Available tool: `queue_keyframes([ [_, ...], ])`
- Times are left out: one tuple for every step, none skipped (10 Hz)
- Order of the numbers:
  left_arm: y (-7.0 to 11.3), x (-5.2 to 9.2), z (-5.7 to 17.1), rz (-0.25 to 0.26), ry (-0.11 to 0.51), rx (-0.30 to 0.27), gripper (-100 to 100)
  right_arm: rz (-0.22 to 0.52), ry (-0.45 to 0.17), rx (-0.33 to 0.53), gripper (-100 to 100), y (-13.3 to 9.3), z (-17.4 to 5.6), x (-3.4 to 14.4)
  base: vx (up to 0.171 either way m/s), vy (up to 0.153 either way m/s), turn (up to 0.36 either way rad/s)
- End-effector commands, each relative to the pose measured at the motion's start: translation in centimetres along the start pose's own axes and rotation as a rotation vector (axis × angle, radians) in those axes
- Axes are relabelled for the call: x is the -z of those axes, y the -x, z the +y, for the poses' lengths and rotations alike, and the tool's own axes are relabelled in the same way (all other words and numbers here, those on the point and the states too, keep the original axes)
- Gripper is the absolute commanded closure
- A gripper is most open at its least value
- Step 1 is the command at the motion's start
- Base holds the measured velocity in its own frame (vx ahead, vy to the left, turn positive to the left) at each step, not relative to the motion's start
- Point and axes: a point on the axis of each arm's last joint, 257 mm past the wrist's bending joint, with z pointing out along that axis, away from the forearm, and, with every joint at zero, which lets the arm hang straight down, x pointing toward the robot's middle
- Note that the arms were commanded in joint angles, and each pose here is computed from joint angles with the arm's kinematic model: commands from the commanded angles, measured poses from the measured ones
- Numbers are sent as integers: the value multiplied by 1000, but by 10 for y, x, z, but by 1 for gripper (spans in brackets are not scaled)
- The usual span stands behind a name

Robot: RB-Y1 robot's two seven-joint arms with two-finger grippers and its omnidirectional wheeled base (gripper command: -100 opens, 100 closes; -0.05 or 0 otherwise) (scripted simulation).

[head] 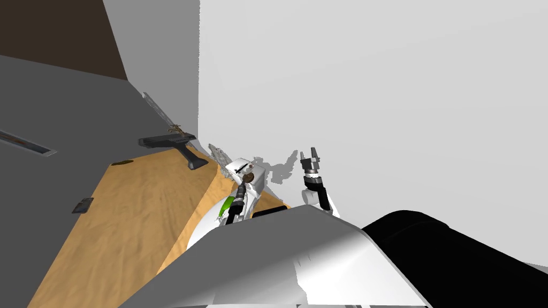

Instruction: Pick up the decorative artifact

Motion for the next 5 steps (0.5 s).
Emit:
queue_keyframes([
  [0,0,0,0,0,0,100,0,0,0,0,0,0,0,0,0,0],
  [0,1,1,0,3,0,100,0,0,0,0,0,0,0,0,0,0],
  [0,0,0,0,1,1,100,0,0,0,0,0,0,0,0,0,0],
  [0,-1,-2,0,-5,1,100,0,0,0,0,0,0,0,0,0,0],
  [0,-1,-2,0,-5,1,0,0,0,0,0,0,0,0,0,0,0],
])
